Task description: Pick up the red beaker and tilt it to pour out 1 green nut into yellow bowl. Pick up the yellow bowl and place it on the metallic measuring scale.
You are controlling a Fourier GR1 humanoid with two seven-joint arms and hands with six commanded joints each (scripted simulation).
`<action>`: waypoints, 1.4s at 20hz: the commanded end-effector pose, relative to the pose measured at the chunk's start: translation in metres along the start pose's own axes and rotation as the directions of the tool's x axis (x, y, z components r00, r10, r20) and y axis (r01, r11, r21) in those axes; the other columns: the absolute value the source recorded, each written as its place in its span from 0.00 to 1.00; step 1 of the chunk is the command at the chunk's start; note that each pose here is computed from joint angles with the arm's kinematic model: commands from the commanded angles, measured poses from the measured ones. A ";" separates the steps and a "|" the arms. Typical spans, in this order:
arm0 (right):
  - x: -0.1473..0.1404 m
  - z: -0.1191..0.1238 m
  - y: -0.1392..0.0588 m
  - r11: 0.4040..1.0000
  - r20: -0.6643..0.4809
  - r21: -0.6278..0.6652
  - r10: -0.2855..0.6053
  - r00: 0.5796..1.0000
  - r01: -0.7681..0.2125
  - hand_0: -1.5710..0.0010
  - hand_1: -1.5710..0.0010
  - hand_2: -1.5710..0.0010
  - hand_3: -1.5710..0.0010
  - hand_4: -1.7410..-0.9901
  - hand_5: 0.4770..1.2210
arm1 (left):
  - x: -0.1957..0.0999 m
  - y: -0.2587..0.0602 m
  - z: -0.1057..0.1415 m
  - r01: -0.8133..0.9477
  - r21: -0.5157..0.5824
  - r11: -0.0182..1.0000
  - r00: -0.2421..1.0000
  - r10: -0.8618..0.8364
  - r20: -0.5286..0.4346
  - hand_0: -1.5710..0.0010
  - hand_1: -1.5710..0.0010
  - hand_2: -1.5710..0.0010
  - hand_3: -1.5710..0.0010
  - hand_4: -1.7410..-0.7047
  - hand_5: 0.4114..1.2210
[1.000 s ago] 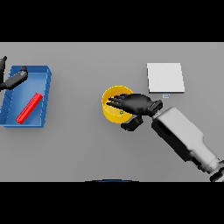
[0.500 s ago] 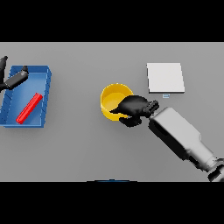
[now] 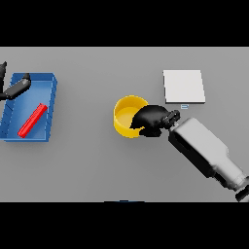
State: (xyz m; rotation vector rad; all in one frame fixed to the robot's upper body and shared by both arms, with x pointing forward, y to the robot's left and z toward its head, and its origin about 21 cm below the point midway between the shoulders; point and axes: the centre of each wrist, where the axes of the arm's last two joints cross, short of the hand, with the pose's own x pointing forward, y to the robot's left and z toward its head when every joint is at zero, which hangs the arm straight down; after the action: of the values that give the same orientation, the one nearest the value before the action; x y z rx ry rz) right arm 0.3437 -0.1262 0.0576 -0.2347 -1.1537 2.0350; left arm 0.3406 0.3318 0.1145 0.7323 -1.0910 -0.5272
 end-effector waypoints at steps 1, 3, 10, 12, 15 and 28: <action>0.001 0.003 -0.002 1.000 -0.001 -0.004 0.004 1.000 -0.004 0.04 0.04 0.08 0.24 0.03 0.98 | -0.001 0.003 0.000 0.007 0.006 1.000 1.000 -0.007 0.005 1.00 1.00 1.00 1.00 0.91 0.39; 0.001 0.014 -0.010 1.000 0.022 -0.022 -0.006 1.000 0.007 0.02 0.03 0.05 0.24 0.02 0.99 | 0.004 0.003 0.001 0.005 0.002 1.000 1.000 -0.005 0.006 1.00 1.00 1.00 1.00 0.91 0.39; 0.005 0.049 -0.054 0.995 -0.065 -0.088 0.047 0.997 -0.052 0.00 0.01 0.02 0.17 0.02 1.00 | 0.005 0.003 0.000 -0.002 -0.009 1.000 1.000 0.002 0.007 1.00 1.00 1.00 1.00 0.91 0.38; 0.004 0.056 -0.058 0.994 -0.083 -0.101 0.029 0.996 -0.038 0.00 0.00 0.01 0.20 0.03 1.00 | 0.004 0.003 -0.001 -0.006 -0.002 1.000 1.000 0.006 -0.001 1.00 1.00 1.00 1.00 0.90 0.38; -0.001 0.063 -0.068 0.992 -0.095 -0.119 0.034 0.995 -0.045 0.00 0.00 0.01 0.21 0.03 1.00 | 0.004 0.005 0.000 0.012 0.008 1.000 1.000 -0.012 0.008 1.00 1.00 1.00 1.00 0.91 0.38; -0.091 0.091 -0.082 0.971 -0.319 -0.240 -0.079 0.944 0.000 0.00 0.00 0.00 0.24 0.03 1.00 | 0.010 0.009 0.012 0.015 0.016 1.000 1.000 -0.014 -0.024 1.00 1.00 1.00 1.00 0.88 0.44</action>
State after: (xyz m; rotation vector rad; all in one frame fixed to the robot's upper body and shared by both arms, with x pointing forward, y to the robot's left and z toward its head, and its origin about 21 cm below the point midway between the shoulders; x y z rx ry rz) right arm 0.4042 -0.2253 0.1566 -0.6423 -1.1720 1.7348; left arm 0.3332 0.3277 0.1306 0.7594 -1.0684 -0.5211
